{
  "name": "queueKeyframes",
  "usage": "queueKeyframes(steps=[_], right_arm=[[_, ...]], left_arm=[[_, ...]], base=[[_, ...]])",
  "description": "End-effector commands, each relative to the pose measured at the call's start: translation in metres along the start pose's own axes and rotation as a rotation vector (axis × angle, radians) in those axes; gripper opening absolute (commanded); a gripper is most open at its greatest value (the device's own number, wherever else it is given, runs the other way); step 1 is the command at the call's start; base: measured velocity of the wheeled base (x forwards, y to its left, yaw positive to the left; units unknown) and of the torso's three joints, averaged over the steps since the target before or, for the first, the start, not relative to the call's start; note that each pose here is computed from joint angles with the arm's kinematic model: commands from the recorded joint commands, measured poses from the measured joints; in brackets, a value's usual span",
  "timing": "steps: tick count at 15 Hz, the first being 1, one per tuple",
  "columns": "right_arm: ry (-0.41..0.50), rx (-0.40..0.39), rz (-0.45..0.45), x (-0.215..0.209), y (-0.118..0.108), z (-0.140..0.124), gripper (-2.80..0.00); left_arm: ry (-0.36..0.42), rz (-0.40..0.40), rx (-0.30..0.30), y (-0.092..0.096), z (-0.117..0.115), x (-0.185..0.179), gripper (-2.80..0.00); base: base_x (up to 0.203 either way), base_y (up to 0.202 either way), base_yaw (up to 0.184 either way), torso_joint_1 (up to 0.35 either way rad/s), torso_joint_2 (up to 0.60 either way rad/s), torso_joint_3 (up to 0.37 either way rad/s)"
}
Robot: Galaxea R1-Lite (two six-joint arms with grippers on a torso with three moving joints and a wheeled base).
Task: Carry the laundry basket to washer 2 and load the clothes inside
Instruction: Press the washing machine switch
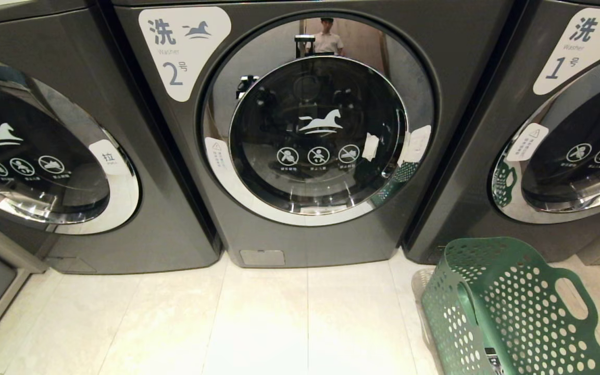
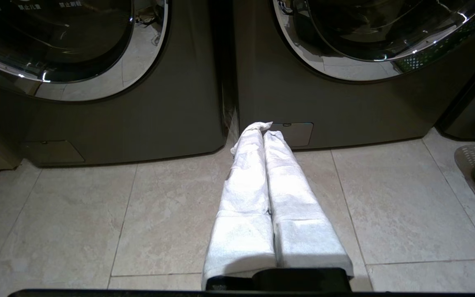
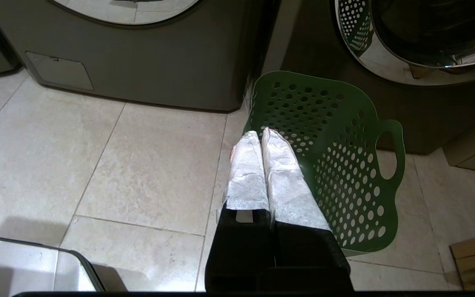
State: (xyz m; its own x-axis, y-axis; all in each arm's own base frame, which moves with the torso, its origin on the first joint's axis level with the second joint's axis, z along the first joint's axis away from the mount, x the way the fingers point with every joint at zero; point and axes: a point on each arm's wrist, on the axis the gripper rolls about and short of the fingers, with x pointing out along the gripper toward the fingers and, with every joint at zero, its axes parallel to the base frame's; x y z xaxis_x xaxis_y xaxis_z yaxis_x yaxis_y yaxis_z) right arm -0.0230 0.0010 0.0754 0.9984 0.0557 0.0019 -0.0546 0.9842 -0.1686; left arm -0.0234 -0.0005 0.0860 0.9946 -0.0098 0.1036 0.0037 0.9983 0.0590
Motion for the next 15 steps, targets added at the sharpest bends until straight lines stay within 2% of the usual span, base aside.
queueKeyframes(steps=[1, 15], right_arm=[[0.002, 0.001, 0.000, 0.0001, 0.0000, 0.0000, -2.80], [0.003, -0.002, 0.002, 0.0001, 0.0000, -0.0001, -2.80]], left_arm=[[0.041, -0.002, -0.003, -0.0007, -0.0114, 0.0021, -2.80], [0.040, -0.002, 0.000, -0.0007, -0.0113, 0.0021, -2.80]], base=[[0.000, 0.000, 0.000, 0.000, 0.00, 0.000], [0.000, 0.000, 0.000, 0.000, 0.00, 0.000]])
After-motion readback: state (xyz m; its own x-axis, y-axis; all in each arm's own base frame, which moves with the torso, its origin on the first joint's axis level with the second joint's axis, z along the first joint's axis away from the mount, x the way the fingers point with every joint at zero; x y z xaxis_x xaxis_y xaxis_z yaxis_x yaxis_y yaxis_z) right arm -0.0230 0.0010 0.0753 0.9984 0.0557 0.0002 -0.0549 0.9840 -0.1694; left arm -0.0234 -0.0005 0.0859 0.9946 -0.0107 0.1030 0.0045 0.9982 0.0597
